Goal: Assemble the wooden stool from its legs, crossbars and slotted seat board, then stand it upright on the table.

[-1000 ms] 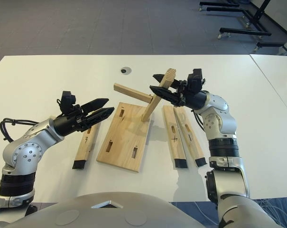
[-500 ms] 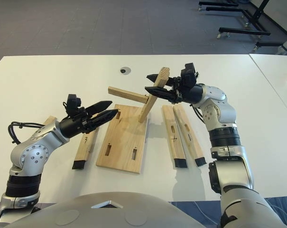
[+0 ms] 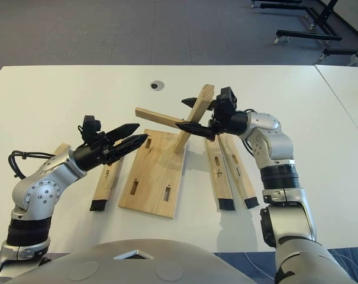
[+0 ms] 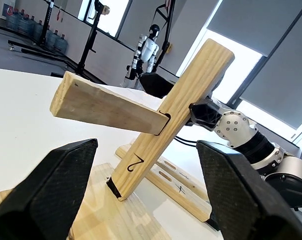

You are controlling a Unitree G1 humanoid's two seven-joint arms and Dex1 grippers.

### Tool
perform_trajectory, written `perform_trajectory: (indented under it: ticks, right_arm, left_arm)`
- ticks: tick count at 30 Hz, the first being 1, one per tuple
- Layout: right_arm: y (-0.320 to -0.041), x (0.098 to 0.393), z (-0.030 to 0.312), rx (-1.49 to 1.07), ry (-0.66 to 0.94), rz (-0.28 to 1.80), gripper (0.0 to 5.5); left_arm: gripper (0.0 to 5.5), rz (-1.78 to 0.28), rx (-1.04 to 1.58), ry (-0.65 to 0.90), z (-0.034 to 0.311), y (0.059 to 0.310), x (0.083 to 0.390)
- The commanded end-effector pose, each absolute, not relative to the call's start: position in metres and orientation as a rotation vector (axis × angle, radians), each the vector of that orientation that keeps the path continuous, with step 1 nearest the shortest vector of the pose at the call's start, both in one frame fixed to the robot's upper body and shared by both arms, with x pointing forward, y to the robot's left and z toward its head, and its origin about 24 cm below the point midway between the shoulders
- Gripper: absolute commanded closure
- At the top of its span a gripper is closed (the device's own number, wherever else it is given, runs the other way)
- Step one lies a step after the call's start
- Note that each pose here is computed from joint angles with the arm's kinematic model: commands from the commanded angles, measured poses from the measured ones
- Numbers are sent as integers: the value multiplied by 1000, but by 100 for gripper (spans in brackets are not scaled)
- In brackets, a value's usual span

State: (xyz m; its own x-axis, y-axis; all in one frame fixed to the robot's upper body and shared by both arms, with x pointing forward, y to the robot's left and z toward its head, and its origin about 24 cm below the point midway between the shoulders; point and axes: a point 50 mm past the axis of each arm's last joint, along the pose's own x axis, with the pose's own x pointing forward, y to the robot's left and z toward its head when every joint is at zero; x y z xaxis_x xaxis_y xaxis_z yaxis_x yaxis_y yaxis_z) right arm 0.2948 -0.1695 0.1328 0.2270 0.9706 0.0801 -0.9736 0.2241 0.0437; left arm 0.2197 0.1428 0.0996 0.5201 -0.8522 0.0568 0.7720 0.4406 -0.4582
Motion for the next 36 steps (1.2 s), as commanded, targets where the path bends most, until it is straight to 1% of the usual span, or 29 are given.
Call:
perform_trajectory:
  ticks: [1,2,9,12,15,18,22,25,27,29,30,33,34,36]
  right_arm:
    - [-157,298,154,36,-85,1379,27]
    - [-153,297,153,36,-73,1393,14]
    - [-135,301,138,29,-8,1405,14]
    - [-136,301,140,25,-19,1395,14]
    - [-150,301,152,44,-85,1337,14]
    - [-166,299,176,96,-209,1271,14]
    - [-172,292,210,134,-364,1249,14]
    - [-179,295,224,183,-432,1193,14]
    - [-191,298,222,229,-436,1093,14]
    - [-206,294,212,256,-404,982,14]
    - [-211,289,208,263,-393,951,14]
    - [-240,262,205,400,-396,934,14]
    - [-246,256,202,418,-371,928,14]
    - [-255,248,186,421,-253,851,14]
  left_arm:
    - [188,-1008,-441,204,100,145,219]
    - [188,-1009,-439,205,100,144,219]
    - [188,-1010,-434,219,97,146,217]
    - [188,-1007,-432,221,96,146,217]
    - [188,-1002,-434,220,95,146,216]
    - [188,-996,-436,223,94,147,216]
    - [188,-987,-434,228,92,150,215]
    - [188,-981,-435,220,92,148,215]
    - [188,-970,-430,196,94,148,214]
    - [188,-928,-415,153,98,148,216]
    - [188,-902,-408,135,99,149,216]
    - [188,-807,-379,95,99,155,211]
    - [188,-778,-378,88,99,157,207]
    - [188,-706,-382,71,97,163,203]
